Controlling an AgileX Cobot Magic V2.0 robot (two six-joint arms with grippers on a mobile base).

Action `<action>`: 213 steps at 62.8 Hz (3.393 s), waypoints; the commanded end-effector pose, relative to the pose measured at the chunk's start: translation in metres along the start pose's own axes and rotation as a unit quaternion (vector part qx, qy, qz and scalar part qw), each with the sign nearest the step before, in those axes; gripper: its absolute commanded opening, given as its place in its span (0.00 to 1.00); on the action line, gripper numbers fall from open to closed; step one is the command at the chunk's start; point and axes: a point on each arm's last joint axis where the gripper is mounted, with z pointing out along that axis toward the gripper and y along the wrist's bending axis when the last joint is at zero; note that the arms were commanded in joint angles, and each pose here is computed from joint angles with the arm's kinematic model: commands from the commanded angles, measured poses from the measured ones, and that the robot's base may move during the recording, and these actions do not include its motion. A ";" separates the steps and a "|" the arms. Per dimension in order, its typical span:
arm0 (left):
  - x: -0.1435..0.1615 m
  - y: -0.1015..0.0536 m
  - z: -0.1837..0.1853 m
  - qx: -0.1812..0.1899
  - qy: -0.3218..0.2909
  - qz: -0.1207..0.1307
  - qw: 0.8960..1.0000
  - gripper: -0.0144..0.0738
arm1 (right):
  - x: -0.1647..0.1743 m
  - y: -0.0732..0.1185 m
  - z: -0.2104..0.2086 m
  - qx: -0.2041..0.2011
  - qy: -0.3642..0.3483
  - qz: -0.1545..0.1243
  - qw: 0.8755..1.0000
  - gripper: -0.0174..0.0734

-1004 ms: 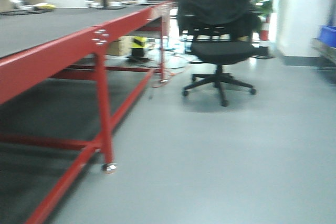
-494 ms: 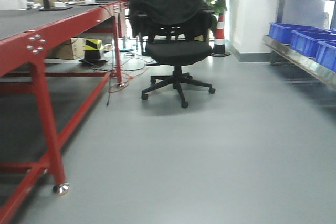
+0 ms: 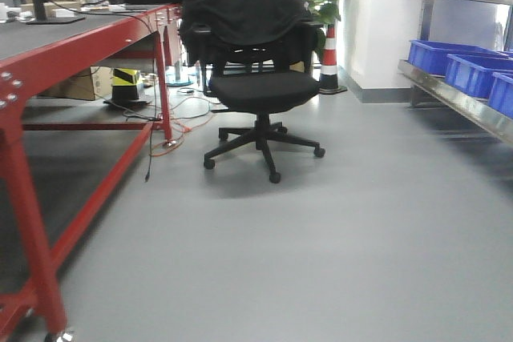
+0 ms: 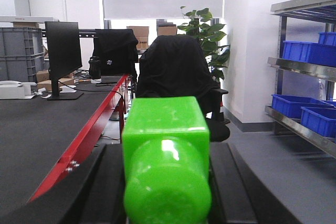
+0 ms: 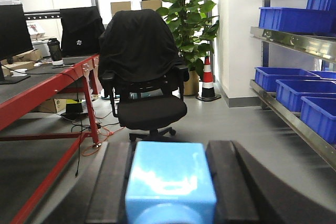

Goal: Grab block from conveyor and place in blue bin
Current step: 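Drive the base along the red conveyor frame holding both blocks, then turn and drive the base toward the shelf of blue bins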

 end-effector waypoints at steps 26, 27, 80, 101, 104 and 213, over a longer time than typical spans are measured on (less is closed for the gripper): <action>-0.002 0.000 -0.001 0.002 -0.012 -0.004 1.000 0.04 | -0.003 0.000 -0.001 -0.001 -0.016 -0.004 1.000 0.02; -0.002 0.000 -0.001 0.002 -0.012 -0.004 1.000 0.04 | -0.003 0.000 -0.001 -0.001 -0.016 -0.004 1.000 0.02; -0.002 0.000 -0.001 0.002 -0.012 -0.004 1.000 0.04 | -0.003 0.000 -0.001 -0.001 -0.016 -0.004 1.000 0.02; -0.002 0.000 -0.001 0.002 -0.012 -0.004 1.000 0.04 | -0.003 0.000 -0.001 -0.001 -0.016 -0.004 1.000 0.02; -0.002 0.000 -0.001 0.002 -0.012 -0.004 1.000 0.04 | -0.003 0.000 -0.001 -0.001 -0.016 -0.004 1.000 0.02; -0.002 0.000 -0.001 0.002 -0.012 -0.004 1.000 0.04 | -0.003 0.000 -0.001 -0.001 -0.016 -0.004 1.000 0.02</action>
